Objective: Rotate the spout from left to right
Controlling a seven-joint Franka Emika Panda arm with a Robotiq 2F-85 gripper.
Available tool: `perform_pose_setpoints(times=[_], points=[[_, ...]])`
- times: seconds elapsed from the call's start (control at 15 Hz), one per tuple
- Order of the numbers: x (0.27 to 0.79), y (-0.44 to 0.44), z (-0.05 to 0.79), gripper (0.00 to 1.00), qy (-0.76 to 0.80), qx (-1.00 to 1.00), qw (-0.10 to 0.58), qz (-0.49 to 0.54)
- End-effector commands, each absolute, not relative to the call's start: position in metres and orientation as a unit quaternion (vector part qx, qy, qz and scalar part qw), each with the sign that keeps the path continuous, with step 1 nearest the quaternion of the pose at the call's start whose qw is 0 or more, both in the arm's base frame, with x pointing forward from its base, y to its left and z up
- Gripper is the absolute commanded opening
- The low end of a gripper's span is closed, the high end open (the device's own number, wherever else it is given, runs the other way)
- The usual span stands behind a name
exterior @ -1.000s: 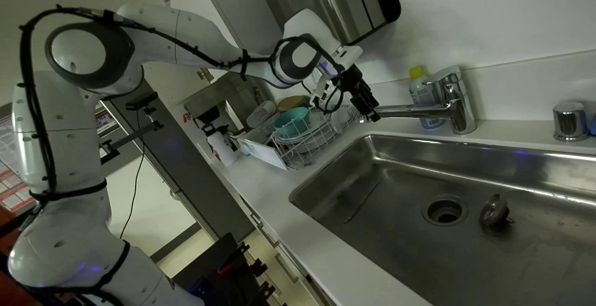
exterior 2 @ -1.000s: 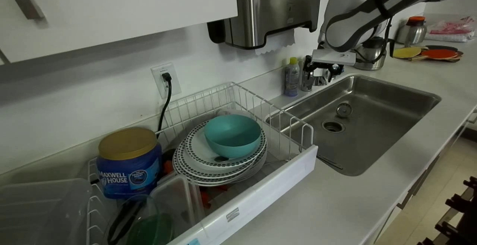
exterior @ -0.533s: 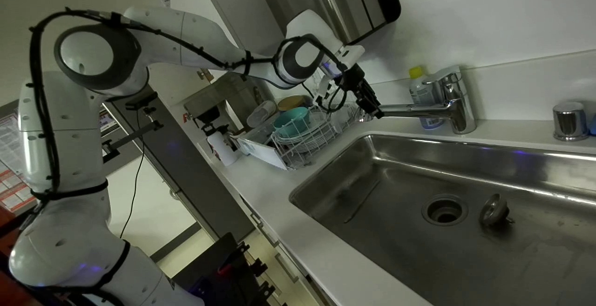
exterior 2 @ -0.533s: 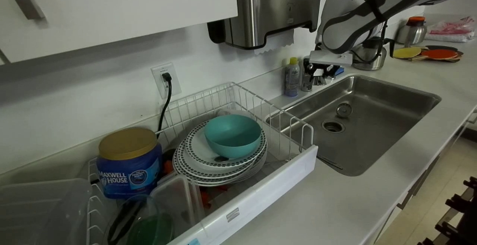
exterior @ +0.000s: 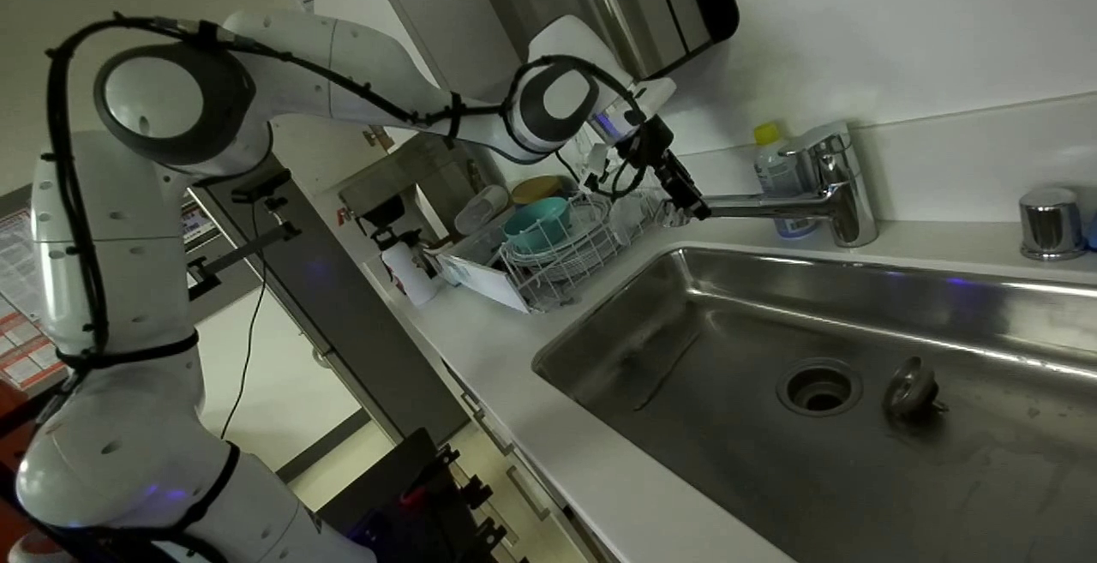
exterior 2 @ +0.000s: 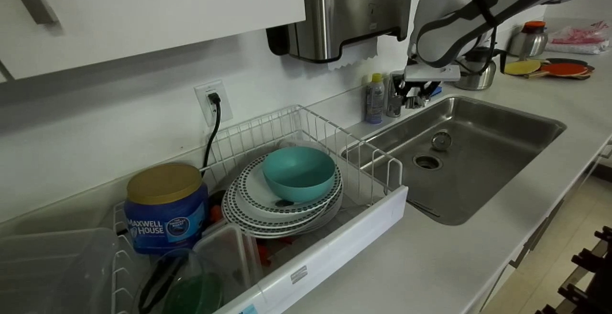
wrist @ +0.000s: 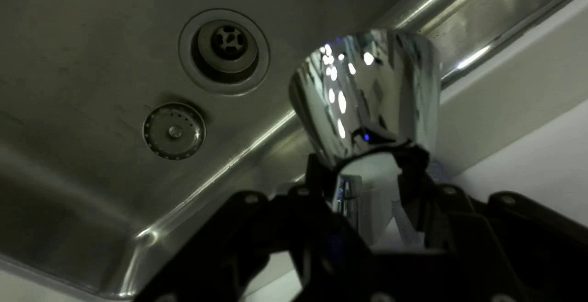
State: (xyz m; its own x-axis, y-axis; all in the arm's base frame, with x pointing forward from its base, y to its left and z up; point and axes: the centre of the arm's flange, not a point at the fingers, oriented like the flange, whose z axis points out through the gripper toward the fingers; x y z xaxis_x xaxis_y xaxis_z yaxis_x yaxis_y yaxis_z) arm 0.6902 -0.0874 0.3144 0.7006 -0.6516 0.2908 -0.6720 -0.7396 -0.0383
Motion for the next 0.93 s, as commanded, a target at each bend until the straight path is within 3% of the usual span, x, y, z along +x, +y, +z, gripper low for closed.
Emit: perform_pose_setpoints(times=[0.0, 0.6, 0.67, 0.87], points=[[0.665, -0.131, 0.332, 0.18, -0.334, 0.933, 0.054, 0.119], [0.628, -0.194, 0.336, 0.18, -0.294, 0.947, 0.074, 0.107], [0.665, -0.141, 0.316, 0.43, -0.238, 0.962, 0.047, 0.124], [0.664, -0.145, 0.316, 0.43, -0.231, 0.964, 0.047, 0.123]])
